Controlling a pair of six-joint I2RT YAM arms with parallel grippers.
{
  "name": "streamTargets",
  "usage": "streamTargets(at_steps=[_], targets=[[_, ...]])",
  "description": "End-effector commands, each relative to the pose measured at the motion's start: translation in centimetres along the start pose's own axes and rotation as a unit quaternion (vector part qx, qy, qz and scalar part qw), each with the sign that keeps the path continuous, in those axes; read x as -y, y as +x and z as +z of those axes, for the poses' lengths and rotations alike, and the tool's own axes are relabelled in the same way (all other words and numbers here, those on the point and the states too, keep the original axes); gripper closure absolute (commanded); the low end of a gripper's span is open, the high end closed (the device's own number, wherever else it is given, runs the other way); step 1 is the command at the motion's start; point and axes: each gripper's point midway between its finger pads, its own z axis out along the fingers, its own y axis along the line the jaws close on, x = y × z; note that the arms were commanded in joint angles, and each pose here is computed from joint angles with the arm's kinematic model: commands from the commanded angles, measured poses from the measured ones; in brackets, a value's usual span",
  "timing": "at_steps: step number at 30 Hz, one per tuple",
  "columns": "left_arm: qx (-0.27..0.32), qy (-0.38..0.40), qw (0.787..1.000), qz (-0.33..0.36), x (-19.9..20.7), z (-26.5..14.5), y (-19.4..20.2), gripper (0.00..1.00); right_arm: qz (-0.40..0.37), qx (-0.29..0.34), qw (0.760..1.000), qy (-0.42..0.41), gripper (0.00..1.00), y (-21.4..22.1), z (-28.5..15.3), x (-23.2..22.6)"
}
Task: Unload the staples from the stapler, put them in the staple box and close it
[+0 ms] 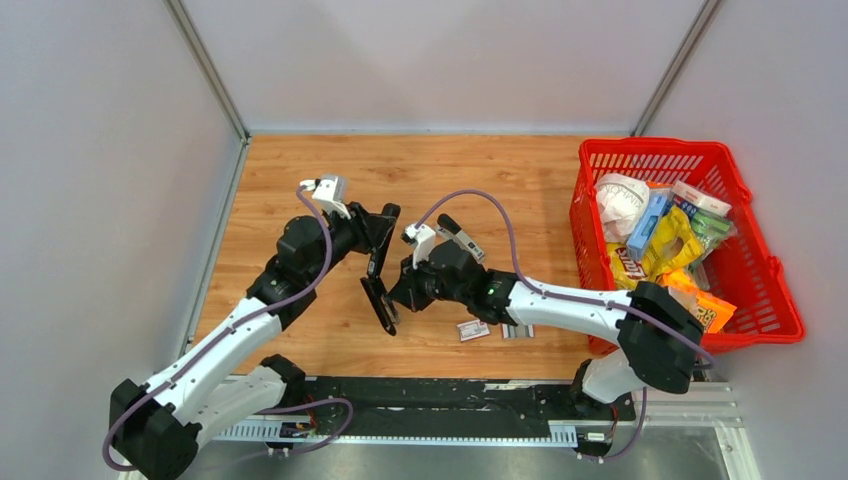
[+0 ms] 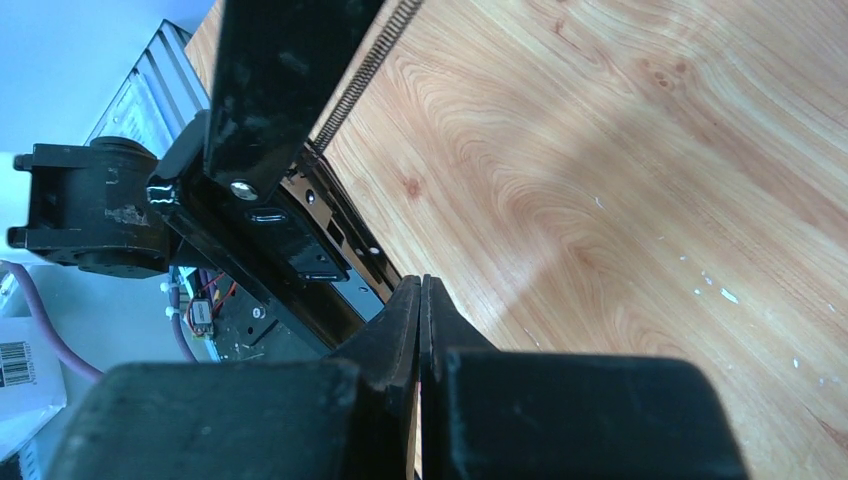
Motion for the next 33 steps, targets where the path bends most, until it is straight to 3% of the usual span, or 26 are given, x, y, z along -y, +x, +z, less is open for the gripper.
streamTargets(at_steps=[1, 20, 33], targets=[[0.06, -0.015, 0.998, -0.015, 0.1, 0.7, -3.2, 1.0, 0.008, 0.025, 0.999, -0.044, 1.0, -0.7, 0.7, -1.9], [-0.015, -0.166, 0.986, -0.022, -6.0, 2.6, 1.0, 1.0, 0.043, 0.028, 0.993, -0.103, 1.0, 1.9, 3.0, -2.2], [-0.016, -0.164, 0.986, -0.021, -5.6, 1.8, 0.4, 1.0, 0.03, 0.023, 0.996, -0.084, 1.0, 2.0, 2.8, -1.5]])
